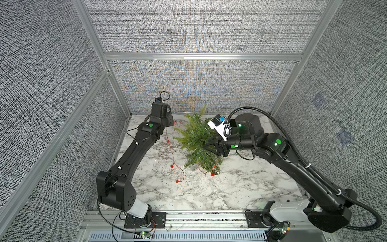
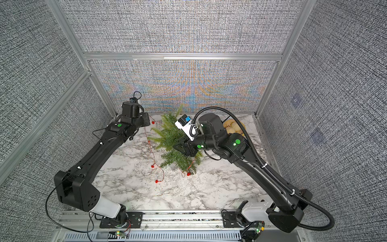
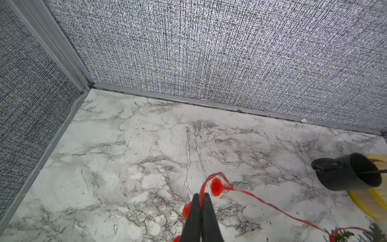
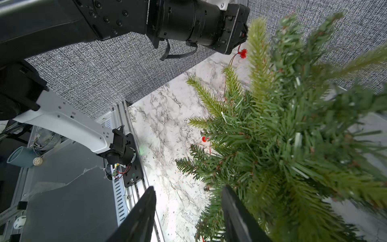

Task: Remove string lights from the small christmas tree
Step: Remove the light string from the Christmas tree.

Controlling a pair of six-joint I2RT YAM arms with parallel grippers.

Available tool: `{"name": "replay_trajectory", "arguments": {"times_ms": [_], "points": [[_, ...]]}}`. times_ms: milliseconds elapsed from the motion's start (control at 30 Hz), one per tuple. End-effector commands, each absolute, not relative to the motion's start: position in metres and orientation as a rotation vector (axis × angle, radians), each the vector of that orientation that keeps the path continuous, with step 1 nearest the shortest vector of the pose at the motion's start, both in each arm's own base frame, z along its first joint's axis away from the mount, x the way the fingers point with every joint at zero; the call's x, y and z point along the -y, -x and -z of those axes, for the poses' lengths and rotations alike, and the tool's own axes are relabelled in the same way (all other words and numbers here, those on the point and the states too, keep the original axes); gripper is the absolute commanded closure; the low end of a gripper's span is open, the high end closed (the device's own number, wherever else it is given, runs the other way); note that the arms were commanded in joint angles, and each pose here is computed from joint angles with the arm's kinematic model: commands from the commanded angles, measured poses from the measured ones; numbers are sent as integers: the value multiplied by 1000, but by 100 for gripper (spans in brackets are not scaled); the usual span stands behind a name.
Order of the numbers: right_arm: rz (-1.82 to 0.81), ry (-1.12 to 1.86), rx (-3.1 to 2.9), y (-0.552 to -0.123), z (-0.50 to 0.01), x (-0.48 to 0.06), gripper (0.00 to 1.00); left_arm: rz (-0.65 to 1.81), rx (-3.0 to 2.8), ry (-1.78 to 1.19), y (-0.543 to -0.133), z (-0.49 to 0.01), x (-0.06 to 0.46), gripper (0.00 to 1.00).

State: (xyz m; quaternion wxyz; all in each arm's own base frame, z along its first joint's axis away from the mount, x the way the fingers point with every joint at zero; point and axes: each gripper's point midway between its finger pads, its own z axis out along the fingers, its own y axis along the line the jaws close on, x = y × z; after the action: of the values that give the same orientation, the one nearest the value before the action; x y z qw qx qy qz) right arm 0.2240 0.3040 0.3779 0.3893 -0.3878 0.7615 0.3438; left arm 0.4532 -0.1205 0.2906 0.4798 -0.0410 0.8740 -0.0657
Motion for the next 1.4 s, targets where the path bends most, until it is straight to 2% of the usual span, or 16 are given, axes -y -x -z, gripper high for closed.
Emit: {"name": "replay_trajectory", "arguments": {"times_ms": [0, 633, 1133, 1267, 1367], "points": [[-832, 958, -1918, -232, -386, -291, 48, 149, -2093, 57, -467, -304, 124, 100], [-802, 657, -1927, -304, -401, -229, 46, 266, -1966, -198, -530, -349, 179, 100], [-906, 487, -1869, -383, -403, -204, 45, 371, -1856, -408, -547, -375, 224, 100], [-880, 492, -1850, -412, -402, -204, 41, 408, -1831, -452, -554, -376, 238, 100], [-851, 512, -1848, -432, -398, -204, 33, 421, -1804, -472, -557, -382, 246, 100]]}}
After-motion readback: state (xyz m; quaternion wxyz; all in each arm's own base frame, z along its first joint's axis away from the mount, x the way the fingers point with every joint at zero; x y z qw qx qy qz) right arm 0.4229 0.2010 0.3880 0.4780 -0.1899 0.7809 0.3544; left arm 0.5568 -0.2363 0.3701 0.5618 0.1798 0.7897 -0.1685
